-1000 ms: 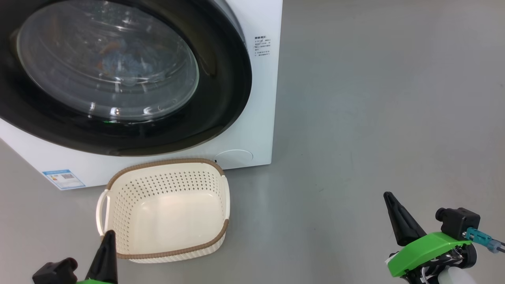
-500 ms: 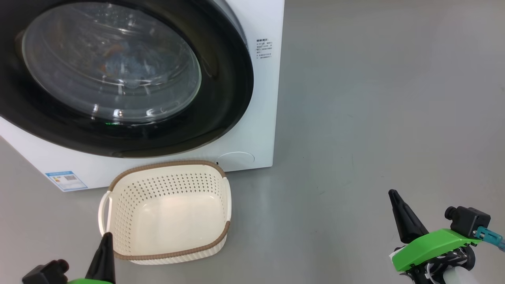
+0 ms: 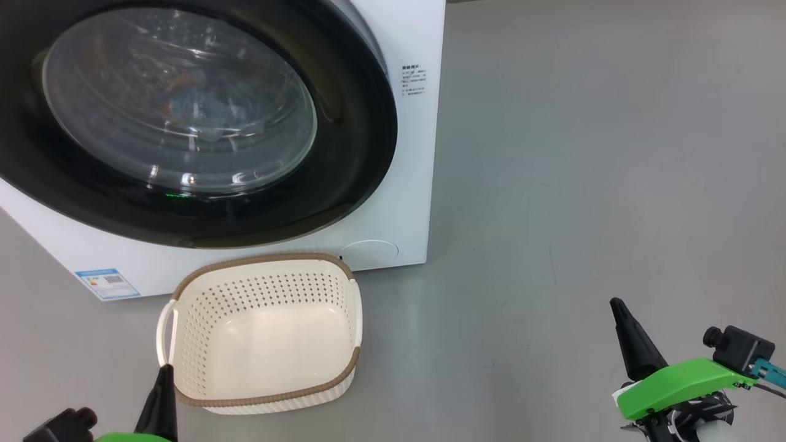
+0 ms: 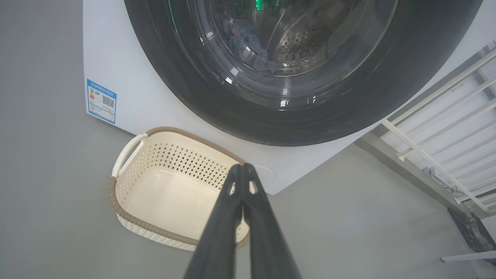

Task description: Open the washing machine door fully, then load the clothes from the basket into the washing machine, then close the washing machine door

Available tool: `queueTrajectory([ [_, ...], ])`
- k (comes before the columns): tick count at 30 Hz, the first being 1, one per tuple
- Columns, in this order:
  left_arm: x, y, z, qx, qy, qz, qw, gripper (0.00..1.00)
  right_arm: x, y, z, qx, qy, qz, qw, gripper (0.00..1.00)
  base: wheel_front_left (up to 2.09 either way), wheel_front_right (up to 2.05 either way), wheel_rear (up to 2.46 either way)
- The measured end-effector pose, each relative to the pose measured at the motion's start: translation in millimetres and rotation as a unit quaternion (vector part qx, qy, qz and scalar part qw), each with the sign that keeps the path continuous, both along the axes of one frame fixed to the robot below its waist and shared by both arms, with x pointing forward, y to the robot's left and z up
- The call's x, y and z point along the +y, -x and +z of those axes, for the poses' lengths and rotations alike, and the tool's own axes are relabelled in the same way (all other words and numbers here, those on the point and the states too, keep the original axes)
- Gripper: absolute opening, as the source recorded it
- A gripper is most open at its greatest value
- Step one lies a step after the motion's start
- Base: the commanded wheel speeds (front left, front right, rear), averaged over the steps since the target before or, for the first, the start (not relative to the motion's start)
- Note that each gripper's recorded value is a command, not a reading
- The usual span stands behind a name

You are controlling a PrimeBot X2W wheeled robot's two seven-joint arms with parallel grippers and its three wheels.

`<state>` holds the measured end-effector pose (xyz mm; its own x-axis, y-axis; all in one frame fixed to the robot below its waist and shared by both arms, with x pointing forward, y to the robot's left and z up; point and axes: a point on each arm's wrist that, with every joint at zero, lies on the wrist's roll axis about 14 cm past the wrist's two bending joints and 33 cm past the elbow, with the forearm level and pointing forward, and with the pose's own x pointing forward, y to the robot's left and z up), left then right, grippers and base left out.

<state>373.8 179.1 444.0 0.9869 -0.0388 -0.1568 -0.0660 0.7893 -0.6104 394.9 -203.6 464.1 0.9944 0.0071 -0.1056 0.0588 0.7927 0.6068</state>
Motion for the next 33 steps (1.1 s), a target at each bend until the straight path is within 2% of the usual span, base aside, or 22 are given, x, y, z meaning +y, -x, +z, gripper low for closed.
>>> queueTrajectory([
  [16,4.2,-0.2,3.5,0.005,0.080,0.022,0.997,0.00,-2.3,-0.7,5.9,-0.001,-0.080,-0.017,0.997,0.00,0.00,0.00,0.00],
  [33,5.9,0.8,7.3,0.009,0.173,0.041,0.984,0.00,-3.6,2.9,8.6,0.000,-0.177,-0.033,0.984,0.00,0.00,0.00,0.00],
])
